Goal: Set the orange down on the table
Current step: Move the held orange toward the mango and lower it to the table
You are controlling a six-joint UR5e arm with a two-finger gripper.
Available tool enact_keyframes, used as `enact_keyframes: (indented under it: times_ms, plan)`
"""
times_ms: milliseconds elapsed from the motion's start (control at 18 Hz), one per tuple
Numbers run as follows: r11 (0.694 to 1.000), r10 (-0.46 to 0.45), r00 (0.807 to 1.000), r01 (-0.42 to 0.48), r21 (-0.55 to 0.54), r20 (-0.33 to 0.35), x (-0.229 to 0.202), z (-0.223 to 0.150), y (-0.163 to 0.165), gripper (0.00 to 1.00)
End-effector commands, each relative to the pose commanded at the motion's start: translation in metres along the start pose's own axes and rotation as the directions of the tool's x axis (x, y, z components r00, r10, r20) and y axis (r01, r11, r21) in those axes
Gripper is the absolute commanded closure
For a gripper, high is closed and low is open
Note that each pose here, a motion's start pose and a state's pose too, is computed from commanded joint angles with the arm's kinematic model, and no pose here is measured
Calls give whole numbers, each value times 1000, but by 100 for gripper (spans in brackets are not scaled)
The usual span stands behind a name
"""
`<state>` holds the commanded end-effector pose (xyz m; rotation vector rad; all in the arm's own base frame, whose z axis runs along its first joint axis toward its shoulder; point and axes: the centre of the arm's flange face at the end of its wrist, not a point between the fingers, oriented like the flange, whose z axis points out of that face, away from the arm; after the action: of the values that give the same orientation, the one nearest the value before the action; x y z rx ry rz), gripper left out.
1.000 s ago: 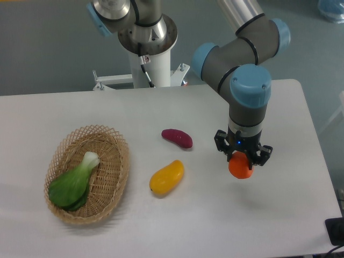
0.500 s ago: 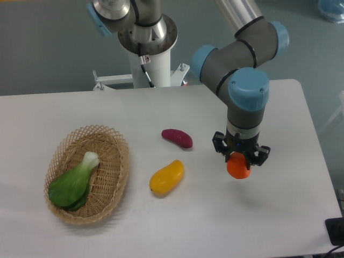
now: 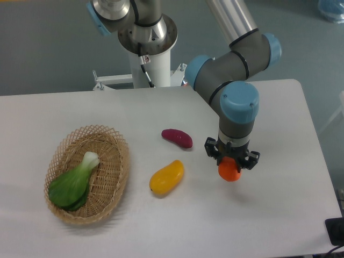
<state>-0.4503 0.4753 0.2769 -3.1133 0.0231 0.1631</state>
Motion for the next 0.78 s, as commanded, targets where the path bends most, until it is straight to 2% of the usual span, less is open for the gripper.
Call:
enact_keyframes:
  times_ms: [389,778]
  plan:
    - [998,0,1000,1,-70,15,13,20,-11,60]
    - [997,-18,1000,18,-80,3,18,36,-11,57]
